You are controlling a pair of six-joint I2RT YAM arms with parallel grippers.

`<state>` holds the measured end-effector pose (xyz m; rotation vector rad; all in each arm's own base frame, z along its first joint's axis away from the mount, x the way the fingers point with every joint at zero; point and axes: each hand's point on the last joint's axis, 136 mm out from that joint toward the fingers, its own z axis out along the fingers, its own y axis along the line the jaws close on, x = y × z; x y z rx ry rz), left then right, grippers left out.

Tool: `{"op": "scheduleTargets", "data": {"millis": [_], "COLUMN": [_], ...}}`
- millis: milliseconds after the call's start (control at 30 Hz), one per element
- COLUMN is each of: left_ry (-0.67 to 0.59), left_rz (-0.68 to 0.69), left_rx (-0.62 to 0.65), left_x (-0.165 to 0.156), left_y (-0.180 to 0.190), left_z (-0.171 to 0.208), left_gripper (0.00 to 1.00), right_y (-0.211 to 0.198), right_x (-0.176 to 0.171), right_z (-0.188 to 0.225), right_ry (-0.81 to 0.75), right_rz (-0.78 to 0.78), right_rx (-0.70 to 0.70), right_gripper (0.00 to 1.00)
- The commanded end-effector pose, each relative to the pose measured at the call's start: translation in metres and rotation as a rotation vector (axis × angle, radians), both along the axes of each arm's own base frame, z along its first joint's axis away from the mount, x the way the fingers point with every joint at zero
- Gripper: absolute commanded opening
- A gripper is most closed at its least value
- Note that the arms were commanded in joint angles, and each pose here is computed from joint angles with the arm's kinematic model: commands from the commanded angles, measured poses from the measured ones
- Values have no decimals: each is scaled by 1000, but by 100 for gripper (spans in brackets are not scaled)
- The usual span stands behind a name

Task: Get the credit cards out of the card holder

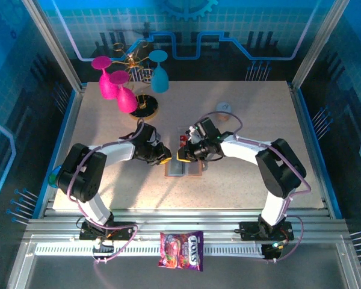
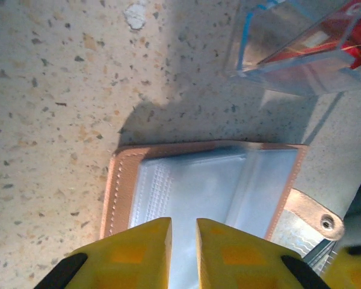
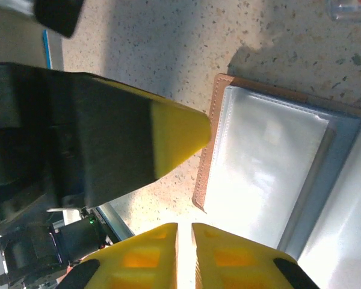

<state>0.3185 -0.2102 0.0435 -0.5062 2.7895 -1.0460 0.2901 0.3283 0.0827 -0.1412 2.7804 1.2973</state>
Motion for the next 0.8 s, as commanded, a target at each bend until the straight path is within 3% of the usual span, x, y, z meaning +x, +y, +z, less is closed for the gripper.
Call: {"op": "scheduleTargets", "data": {"millis": [0, 267, 767], "left_ry": [12, 38, 85], "left_rz": [21, 26, 11], "left_rx": [11, 24, 66], "left_x": [-10, -21, -28], "left_y": [4, 6, 10], "left_z": [2, -9, -26], "left_gripper": [18, 5, 3], "right_y": [12, 9, 7], "right_x": [-5, -8, -10], "right_z": [-5, -25, -37], "right_ry": [49, 91, 119], "right_rz": [29, 36, 41], "right_rx": [30, -28, -54], "right_gripper": [17, 21, 26]}}
